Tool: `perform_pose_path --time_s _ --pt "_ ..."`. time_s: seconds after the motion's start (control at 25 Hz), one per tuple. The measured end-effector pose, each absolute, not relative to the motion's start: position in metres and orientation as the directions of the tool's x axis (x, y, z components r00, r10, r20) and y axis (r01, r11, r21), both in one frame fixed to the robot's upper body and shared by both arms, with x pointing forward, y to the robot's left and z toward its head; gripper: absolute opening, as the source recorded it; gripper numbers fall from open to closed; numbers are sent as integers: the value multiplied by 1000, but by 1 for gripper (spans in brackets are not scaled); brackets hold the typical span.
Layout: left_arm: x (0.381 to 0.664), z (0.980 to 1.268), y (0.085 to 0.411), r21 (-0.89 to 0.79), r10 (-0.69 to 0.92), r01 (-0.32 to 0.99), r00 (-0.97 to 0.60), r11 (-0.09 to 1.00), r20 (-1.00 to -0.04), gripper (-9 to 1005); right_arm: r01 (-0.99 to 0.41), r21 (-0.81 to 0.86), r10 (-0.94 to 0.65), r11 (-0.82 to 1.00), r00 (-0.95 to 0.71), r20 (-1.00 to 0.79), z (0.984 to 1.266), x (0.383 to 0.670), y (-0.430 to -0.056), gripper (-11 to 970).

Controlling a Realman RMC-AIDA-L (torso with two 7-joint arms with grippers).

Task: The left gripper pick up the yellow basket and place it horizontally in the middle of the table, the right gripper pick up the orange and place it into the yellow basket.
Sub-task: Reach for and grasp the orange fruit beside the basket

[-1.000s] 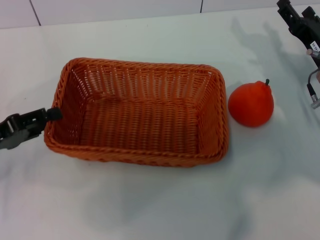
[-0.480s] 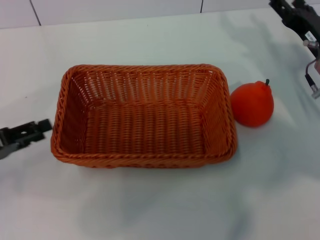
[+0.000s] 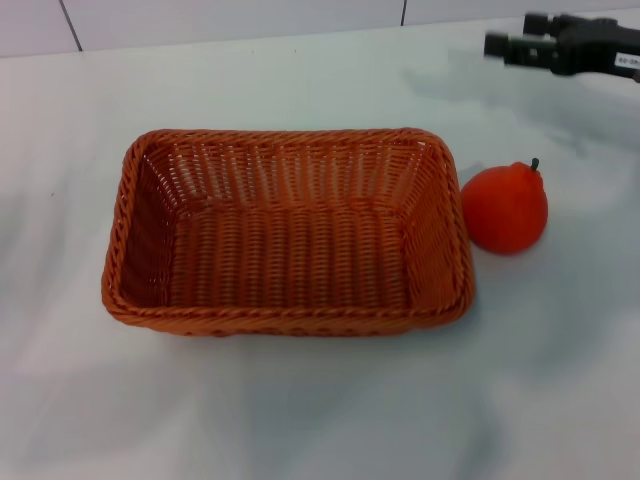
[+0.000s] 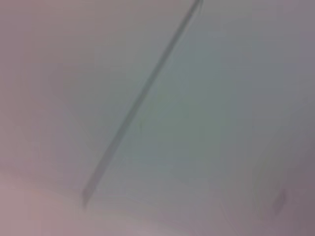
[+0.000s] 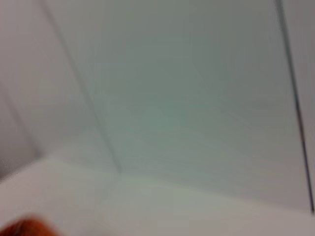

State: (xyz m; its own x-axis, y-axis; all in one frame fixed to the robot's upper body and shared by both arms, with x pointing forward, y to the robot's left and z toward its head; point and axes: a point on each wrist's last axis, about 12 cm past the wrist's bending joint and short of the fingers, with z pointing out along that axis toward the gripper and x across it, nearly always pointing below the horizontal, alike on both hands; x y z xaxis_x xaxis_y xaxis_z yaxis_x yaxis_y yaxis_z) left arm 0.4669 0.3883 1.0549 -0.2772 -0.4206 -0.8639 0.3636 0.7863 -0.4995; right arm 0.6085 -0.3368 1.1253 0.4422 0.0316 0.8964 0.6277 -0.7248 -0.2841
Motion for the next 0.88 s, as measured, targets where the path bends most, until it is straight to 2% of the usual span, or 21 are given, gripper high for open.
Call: perform_pose_path --time_s 0.12,0.16,0.2,0.28,0.52,0.88 --pt "466 1057 382 -412 -413 365 -78 835 -907 610 666 -264 166 -698 509 844 1144 607 -346 944" --pt "466 1057 382 -412 -413 365 -78 835 -907 610 675 -261 207 -690 530 822 1150 606 -349 944" --pt "467 1058 375 -374 -410 357 25 856 -912 610 684 -259 246 -681 548 799 1157 605 -350 944" --pt "470 1060 371 -361 -410 347 77 865 -909 611 705 -262 321 -659 578 750 1167 602 -351 944" --pt "482 1066 364 -359 -424 365 115 859 -898 611 720 -270 467 -639 643 607 1178 600 -346 943" --pt "486 1069 361 -366 -437 382 115 848 -892 611 737 -220 564 -639 644 517 1154 606 -315 929"
